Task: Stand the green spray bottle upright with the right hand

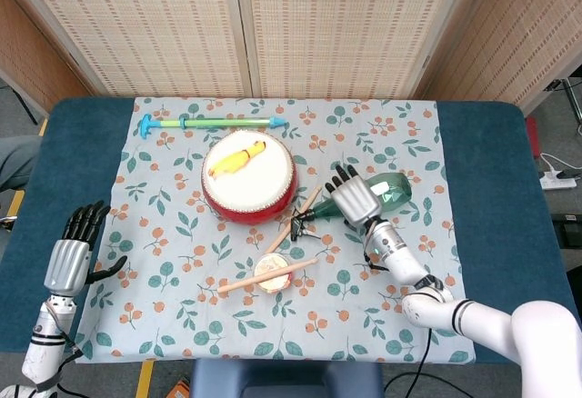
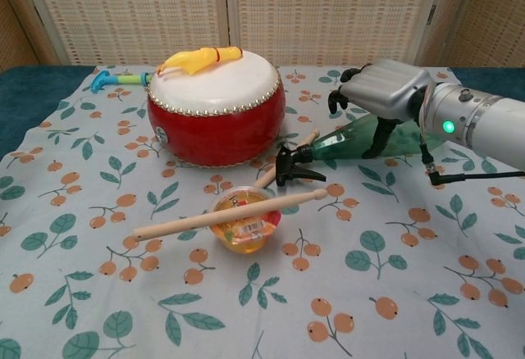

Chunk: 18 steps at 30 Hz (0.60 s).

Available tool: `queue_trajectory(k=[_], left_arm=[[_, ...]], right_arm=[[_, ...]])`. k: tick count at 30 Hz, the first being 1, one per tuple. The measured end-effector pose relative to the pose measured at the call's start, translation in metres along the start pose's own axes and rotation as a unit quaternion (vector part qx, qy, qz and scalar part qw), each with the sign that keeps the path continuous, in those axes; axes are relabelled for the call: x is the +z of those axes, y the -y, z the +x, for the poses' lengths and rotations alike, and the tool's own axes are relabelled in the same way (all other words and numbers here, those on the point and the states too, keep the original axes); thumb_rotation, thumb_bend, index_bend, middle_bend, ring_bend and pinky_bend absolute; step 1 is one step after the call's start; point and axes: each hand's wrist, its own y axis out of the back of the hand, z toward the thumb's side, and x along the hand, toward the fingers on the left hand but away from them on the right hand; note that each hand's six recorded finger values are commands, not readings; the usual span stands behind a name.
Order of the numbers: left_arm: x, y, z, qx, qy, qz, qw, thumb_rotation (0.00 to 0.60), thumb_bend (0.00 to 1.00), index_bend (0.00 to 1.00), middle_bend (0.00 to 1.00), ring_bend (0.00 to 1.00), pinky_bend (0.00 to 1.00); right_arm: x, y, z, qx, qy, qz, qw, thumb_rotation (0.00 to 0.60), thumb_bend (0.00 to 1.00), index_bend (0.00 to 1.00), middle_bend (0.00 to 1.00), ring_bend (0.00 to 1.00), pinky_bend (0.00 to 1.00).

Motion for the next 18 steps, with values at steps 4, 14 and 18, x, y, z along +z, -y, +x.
queue_trajectory(k=[4, 14, 18], left_arm=[[0.000, 0.001, 0.000, -0.002, 0.000, -0.002, 1.0000, 0.600, 0.19, 0.04, 0.00, 0.00, 0.02], [0.001, 0.004, -0.001, -0.007, 0.002, -0.005, 1.0000, 0.600, 0.19, 0.04, 0.00, 0.00, 0.02], [0.002, 0.003, -0.001, -0.007, 0.004, -0.006, 0.9999, 0.600, 0.19, 0.04, 0.00, 0.00, 0.02]], right_arm=[[0.003, 0.003, -0.004, 0.005, 0.000, 0.002, 1.0000, 0.600, 0.00, 0.30, 0.30, 0.11, 0.20], [0.014, 0.008, -0.011, 0.011, -0.003, -0.002, 0.9999, 0.600, 0.00, 0.36, 0.33, 0.16, 0.25], [0.016, 0.008, -0.013, 0.008, -0.002, -0.003, 1.0000, 0.600, 0.00, 0.41, 0.37, 0.19, 0.25]])
